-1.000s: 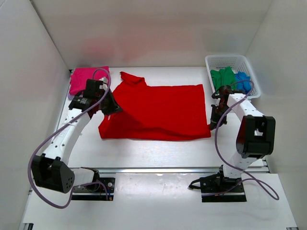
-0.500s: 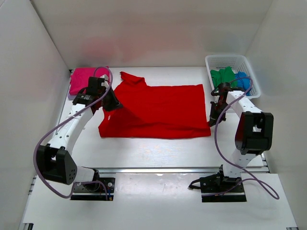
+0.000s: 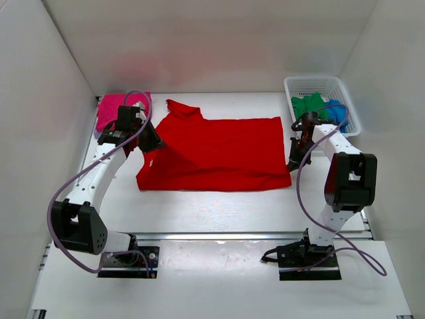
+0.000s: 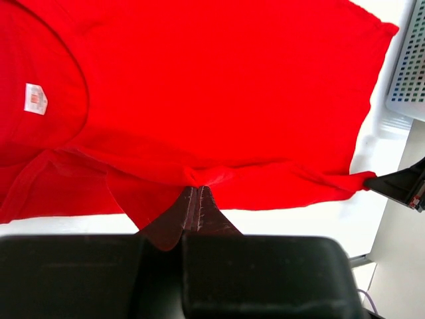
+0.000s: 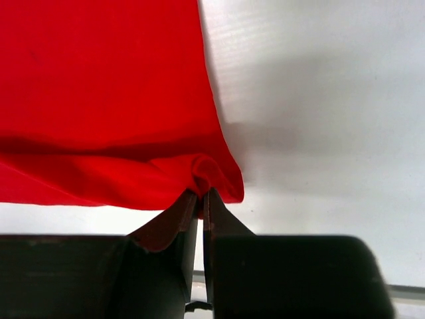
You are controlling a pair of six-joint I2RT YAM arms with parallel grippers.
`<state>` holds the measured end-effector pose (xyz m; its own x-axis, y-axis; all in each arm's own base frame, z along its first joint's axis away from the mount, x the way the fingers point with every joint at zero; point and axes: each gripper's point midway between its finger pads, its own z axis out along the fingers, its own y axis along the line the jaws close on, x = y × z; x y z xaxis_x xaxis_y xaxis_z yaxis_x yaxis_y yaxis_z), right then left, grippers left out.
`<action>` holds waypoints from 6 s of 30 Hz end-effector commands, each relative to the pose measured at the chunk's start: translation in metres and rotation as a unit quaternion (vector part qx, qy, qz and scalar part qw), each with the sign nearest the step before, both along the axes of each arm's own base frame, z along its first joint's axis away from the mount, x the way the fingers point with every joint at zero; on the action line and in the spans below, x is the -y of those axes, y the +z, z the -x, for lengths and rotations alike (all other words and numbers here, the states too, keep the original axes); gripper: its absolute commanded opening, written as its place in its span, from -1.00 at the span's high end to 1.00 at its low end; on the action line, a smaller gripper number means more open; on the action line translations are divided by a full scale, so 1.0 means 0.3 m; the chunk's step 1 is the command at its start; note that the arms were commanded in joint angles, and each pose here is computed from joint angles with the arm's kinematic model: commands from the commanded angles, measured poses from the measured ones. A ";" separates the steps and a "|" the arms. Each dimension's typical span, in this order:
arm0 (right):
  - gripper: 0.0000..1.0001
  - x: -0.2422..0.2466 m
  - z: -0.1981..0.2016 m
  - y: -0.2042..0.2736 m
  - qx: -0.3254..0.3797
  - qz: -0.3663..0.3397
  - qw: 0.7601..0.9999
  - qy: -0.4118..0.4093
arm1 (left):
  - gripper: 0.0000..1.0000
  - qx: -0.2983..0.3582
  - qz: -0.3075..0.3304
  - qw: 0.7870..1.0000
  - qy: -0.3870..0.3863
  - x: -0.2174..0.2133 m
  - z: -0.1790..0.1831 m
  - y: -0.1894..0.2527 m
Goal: Fold and stack the t-shirts
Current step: Fold the flattened tshirt in 1/3 of the way, then grap the side of the flattened tshirt furthest away from the robot with both arms
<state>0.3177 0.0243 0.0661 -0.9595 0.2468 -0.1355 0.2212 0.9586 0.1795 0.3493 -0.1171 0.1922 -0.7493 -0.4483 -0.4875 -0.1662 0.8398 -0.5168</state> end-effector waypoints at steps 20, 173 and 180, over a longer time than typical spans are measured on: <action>0.18 -0.003 -0.075 0.019 0.038 0.005 0.999 -0.004 | 1.00 0.038 -0.003 0.999 0.011 -0.022 -0.119 -0.001; -0.04 -0.034 -0.917 -0.047 0.196 0.208 0.931 -0.225 | 1.00 0.123 0.028 0.977 0.171 -0.113 -1.226 -0.347; -0.06 -0.017 -0.925 -0.085 0.190 0.204 0.933 -0.226 | 1.00 0.116 0.022 0.979 0.168 -0.126 -1.218 -0.366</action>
<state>0.5883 0.0371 0.0364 -0.6742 0.4483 -0.5870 0.5817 0.8120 -0.0480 0.7164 -0.0830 0.0261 -0.4466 -0.6866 -0.5737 -0.3437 0.7236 -0.5985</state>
